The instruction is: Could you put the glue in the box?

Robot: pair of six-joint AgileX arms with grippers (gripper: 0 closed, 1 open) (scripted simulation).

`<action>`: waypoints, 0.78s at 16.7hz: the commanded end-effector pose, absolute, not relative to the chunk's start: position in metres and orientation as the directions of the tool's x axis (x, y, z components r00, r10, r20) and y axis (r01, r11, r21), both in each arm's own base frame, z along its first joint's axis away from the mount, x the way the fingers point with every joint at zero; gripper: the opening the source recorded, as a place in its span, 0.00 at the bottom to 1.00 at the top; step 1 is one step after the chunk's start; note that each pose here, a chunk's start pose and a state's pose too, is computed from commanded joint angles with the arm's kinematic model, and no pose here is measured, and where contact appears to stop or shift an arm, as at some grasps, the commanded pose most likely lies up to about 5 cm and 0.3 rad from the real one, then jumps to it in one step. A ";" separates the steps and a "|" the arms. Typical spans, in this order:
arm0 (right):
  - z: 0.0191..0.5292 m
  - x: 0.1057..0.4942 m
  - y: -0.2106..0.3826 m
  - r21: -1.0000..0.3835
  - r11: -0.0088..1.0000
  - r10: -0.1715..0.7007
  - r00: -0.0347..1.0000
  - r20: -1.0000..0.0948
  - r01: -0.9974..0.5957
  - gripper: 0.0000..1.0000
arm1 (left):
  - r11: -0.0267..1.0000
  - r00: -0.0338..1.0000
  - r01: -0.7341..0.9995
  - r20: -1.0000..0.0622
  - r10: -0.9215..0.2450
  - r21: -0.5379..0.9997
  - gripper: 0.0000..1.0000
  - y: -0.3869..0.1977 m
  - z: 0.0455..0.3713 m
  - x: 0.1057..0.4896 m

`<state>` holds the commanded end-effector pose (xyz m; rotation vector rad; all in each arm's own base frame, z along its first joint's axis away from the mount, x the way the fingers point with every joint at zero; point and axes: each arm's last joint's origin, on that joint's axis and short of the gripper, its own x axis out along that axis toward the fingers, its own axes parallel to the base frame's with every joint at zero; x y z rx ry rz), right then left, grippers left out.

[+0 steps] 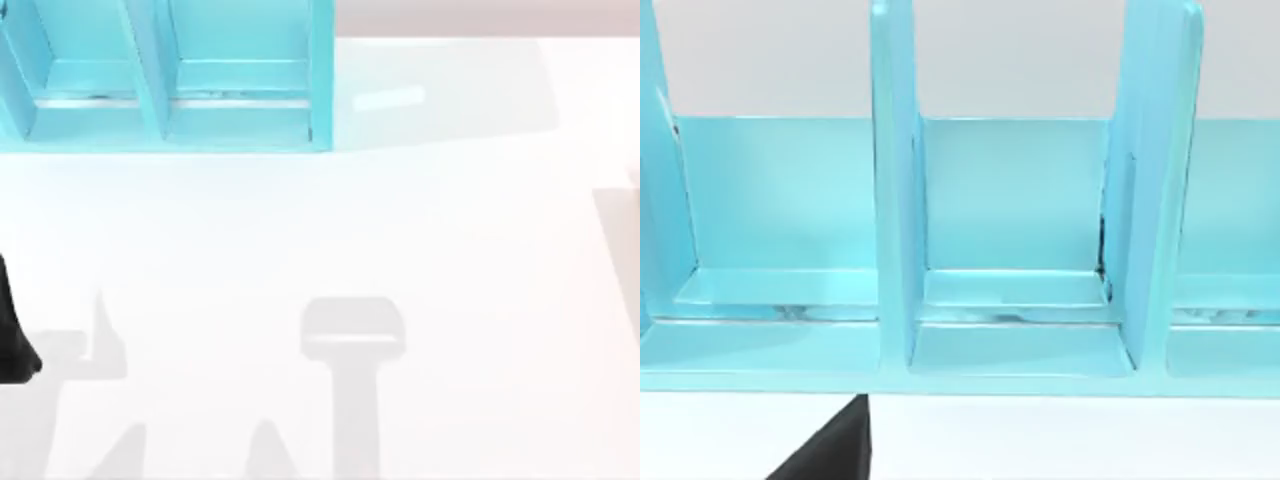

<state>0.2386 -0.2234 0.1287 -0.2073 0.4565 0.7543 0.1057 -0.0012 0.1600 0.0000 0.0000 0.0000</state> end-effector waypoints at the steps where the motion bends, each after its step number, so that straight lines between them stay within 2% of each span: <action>1: 0.129 0.239 -0.223 -0.019 0.714 0.611 0.637 -0.470 -0.699 0.00 | 1.000 1.000 0.000 0.000 0.000 0.000 1.00 -0.001 0.160 0.106; 13: 0.129 0.239 -0.223 -0.019 0.714 0.611 0.637 -0.470 -0.699 0.90 | 1.000 1.000 0.000 0.000 0.000 0.000 1.00 -0.001 0.160 0.106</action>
